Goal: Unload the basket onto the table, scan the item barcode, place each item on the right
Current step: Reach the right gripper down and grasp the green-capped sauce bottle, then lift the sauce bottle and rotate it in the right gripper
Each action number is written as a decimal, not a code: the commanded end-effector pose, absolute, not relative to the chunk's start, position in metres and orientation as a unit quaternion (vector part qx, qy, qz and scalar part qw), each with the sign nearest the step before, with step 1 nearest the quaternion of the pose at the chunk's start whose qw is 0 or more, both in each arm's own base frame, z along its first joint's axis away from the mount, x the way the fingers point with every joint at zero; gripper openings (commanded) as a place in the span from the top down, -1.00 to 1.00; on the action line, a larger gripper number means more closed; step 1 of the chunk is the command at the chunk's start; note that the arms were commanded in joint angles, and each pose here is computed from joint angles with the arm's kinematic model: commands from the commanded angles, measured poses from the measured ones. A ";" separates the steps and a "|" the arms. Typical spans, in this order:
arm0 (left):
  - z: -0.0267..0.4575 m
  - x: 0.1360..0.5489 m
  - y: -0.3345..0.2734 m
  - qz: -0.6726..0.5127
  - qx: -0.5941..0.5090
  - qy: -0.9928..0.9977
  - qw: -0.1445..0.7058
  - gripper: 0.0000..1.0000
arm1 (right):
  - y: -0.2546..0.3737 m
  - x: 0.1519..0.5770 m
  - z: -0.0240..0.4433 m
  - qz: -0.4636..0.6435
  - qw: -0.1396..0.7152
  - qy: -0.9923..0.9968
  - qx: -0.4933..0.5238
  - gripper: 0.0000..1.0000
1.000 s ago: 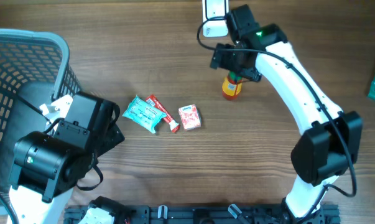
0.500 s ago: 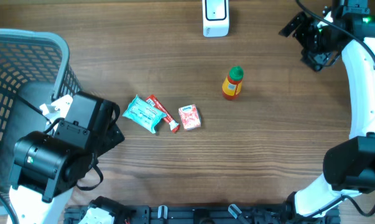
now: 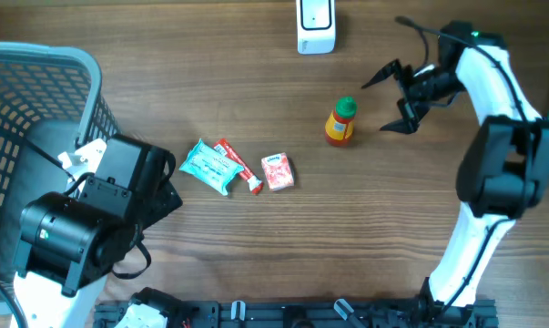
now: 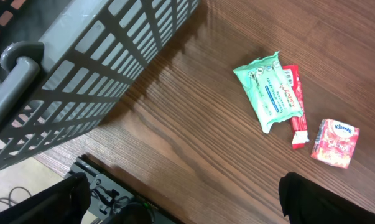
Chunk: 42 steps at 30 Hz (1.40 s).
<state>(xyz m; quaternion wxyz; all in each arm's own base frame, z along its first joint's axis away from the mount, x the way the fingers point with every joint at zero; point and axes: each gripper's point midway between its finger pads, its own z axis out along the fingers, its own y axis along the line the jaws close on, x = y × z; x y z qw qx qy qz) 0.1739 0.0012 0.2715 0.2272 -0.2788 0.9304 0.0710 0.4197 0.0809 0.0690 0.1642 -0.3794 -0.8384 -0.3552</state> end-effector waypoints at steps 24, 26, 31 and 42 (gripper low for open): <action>0.273 0.174 0.003 0.078 -0.270 0.931 0.233 -1.00 | 0.178 0.387 0.029 -0.448 0.288 -0.803 -0.268 -0.52; 0.274 0.174 0.003 0.078 -0.270 0.931 0.233 -1.00 | 0.179 0.385 0.030 -0.450 0.289 -0.803 -0.263 -0.45; 0.274 0.174 0.003 0.078 -0.270 0.931 0.233 -1.00 | 0.178 0.377 0.034 -0.451 0.296 -0.804 -0.249 -0.10; 0.274 0.174 0.003 0.078 -0.270 0.931 0.233 -1.00 | 0.186 0.356 0.078 -0.487 0.378 -0.731 -0.292 0.20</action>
